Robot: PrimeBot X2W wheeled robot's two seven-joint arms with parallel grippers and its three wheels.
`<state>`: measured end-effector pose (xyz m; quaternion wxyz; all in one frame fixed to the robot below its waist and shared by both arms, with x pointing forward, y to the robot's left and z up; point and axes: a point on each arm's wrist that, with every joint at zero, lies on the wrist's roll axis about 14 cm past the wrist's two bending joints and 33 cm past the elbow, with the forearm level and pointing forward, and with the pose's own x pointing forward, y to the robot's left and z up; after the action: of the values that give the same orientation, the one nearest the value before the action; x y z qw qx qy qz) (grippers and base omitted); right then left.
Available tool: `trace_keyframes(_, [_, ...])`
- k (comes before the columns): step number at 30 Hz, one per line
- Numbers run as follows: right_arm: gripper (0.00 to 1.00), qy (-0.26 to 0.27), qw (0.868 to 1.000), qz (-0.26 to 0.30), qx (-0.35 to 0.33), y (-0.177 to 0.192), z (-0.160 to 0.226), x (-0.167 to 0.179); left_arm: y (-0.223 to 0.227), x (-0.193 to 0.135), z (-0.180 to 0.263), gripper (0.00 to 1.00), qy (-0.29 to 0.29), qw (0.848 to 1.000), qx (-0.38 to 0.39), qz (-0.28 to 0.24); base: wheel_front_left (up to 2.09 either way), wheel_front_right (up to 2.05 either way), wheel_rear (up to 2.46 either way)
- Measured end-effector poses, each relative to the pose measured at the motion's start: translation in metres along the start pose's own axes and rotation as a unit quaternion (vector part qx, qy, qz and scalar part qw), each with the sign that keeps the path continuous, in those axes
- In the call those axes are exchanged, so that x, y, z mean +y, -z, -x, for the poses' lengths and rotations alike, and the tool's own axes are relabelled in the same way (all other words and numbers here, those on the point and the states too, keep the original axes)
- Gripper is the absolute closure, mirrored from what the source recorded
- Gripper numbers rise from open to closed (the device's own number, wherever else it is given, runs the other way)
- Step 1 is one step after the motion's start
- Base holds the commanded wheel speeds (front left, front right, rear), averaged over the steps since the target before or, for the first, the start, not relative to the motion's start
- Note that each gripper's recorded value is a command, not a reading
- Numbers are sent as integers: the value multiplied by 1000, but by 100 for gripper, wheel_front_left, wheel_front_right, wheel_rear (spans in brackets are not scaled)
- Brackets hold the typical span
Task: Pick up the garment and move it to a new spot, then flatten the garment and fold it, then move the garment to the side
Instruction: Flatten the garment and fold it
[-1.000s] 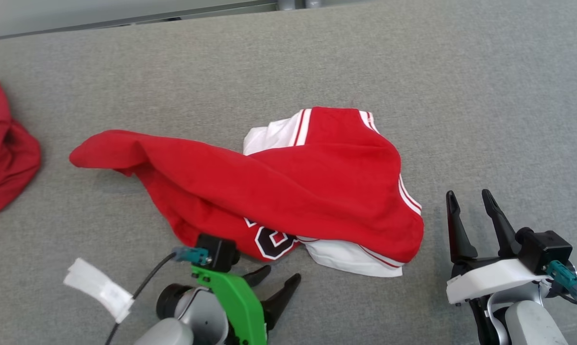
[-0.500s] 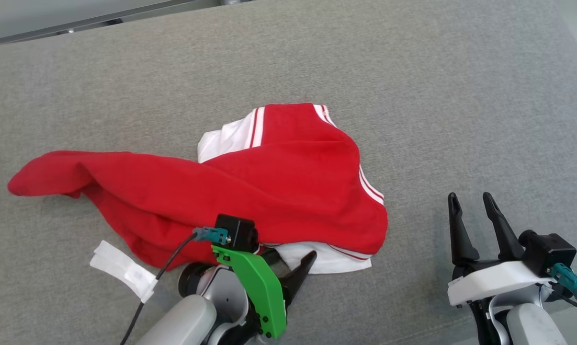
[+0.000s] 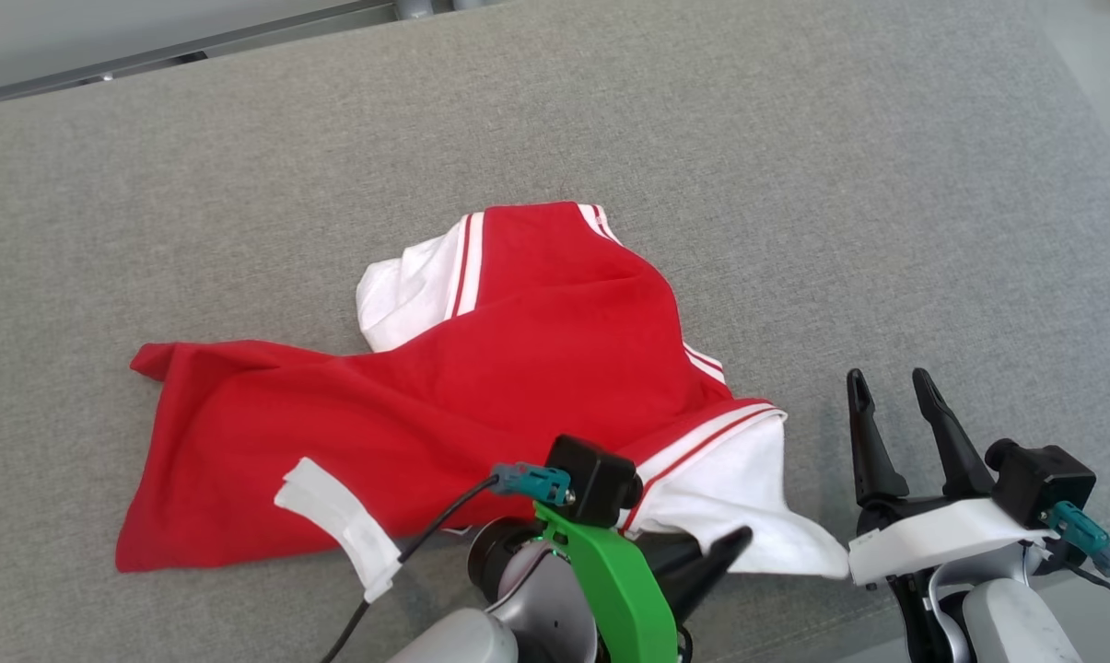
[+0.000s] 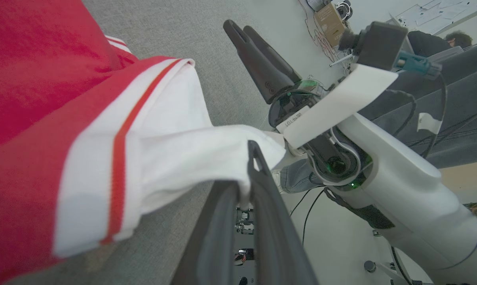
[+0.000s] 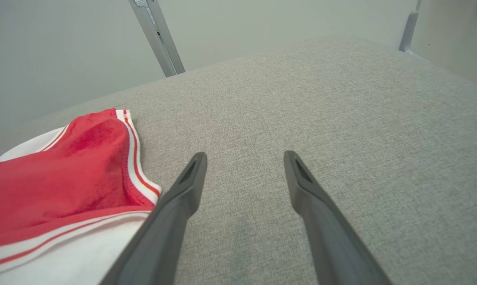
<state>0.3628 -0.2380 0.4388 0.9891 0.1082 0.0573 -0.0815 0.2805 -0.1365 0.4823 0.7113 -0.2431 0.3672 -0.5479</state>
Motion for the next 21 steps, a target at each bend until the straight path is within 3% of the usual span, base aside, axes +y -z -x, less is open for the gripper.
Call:
trace_keyframes(1, [0, 0, 1000, 0, -2, -1, -1, 0, 2, 4, -3, 91, -9, 1000, 4, 1, 0, 0, 0])
trace_keyframes(3, [0, 3, 1000, -1, 1, 0, 0, -2, 7, 20, -10, 46, -41, 999, 6, 10, 0, 0, 0])
trace_keyframes(4, [0, 5, 1000, -1, 3, 1, 0, -3, 12, 28, -13, 0, -54, 998, 13, 11, 0, 0, 0])
trace_keyframes(8, [0, 19, 1000, 3, 9, 5, 3, -12, 31, 53, -21, 0, -91, 995, 32, 14, 0, 0, 0])
trace_keyframes(11, [0, 29, 1000, 4, 12, 6, 5, -18, 45, 55, -22, 0, -87, 995, 52, -15, 0, 0, 0])
trace_keyframes(17, [0, 22, 1000, 7, 14, 8, 3, -15, 24, 53, 4, 0, -80, 996, 15, -40, 0, 0, 0])
trace_keyframes(21, [0, 11, 1000, 10, 9, 6, -1, -8, 13, 61, 39, 0, -105, 993, -10, -56, 0, 0, 0])
